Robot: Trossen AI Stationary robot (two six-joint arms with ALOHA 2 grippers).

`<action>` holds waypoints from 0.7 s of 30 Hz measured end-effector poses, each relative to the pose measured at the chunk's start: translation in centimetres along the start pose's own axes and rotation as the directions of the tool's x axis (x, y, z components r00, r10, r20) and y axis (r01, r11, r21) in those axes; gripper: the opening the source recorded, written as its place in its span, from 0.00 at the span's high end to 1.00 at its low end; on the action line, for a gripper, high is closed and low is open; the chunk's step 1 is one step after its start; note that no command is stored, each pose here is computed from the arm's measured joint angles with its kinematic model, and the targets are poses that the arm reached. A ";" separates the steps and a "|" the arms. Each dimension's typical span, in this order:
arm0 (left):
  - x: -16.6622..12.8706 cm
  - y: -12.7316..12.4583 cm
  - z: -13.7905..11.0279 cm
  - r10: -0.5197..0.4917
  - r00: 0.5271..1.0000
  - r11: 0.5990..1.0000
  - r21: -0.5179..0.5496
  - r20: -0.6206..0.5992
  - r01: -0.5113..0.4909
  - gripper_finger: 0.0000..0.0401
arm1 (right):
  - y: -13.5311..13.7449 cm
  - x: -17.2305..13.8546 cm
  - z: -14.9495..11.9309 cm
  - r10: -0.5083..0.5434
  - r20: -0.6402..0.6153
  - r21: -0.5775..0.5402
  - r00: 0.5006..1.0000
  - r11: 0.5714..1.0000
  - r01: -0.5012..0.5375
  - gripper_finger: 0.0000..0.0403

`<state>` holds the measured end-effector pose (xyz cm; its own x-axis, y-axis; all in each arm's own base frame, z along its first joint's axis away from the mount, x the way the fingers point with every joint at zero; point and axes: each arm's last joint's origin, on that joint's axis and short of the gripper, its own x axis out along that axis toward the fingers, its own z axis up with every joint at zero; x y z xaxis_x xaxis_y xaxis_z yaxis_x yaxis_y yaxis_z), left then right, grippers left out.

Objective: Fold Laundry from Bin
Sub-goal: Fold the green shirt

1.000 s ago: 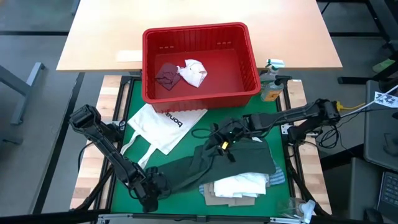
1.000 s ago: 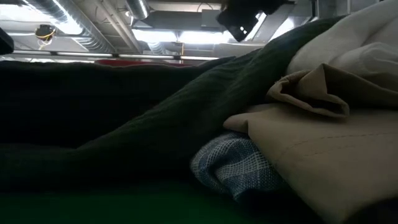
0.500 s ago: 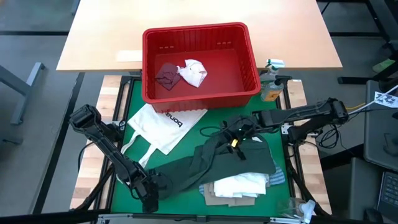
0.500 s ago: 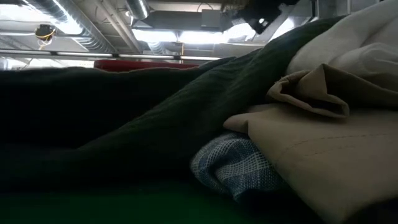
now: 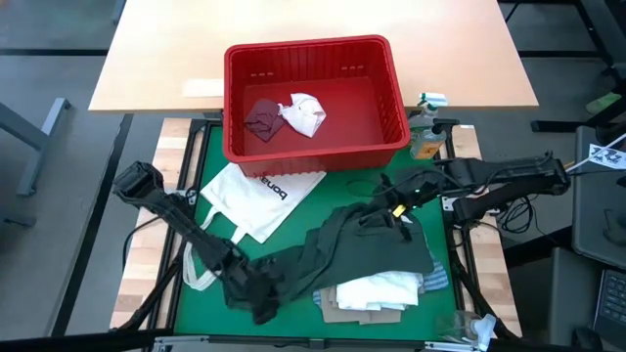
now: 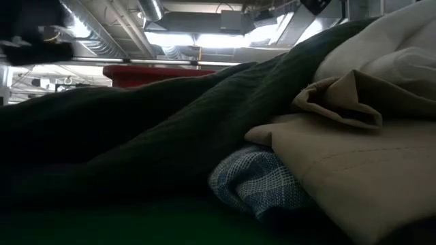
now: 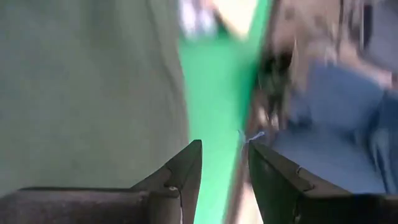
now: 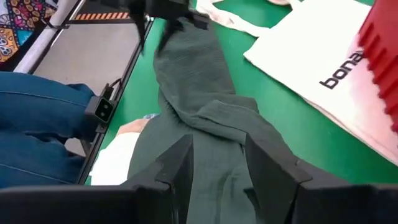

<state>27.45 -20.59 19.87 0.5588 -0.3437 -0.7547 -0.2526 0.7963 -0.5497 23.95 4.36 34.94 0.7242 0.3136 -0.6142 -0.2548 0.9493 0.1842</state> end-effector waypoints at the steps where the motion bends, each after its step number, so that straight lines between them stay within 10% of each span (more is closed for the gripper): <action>1: 0.0 0.4 0.9 0.018 0.999 1.000 -0.017 0.045 -0.017 0.69 | 0.1 -0.4 0.0 -0.006 0.006 -0.001 1.000 1.000 0.006 0.64; 9: -0.4 5.0 7.6 0.238 0.912 0.953 -0.260 0.334 -0.154 0.70 | 0.2 -1.5 -0.9 -0.019 -0.049 0.012 0.999 1.000 0.019 0.64; 21: -1.9 8.7 14.0 0.192 0.849 0.886 -0.458 0.493 0.065 0.70 | 0.1 -1.5 -1.8 -0.025 -0.149 0.026 0.989 0.999 0.029 0.64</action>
<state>35.23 -5.99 21.55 0.8148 0.1064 -0.5699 -0.5495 0.4552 -0.7006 21.65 3.95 34.47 0.6267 0.2831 -0.7261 -0.2172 0.9582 0.1861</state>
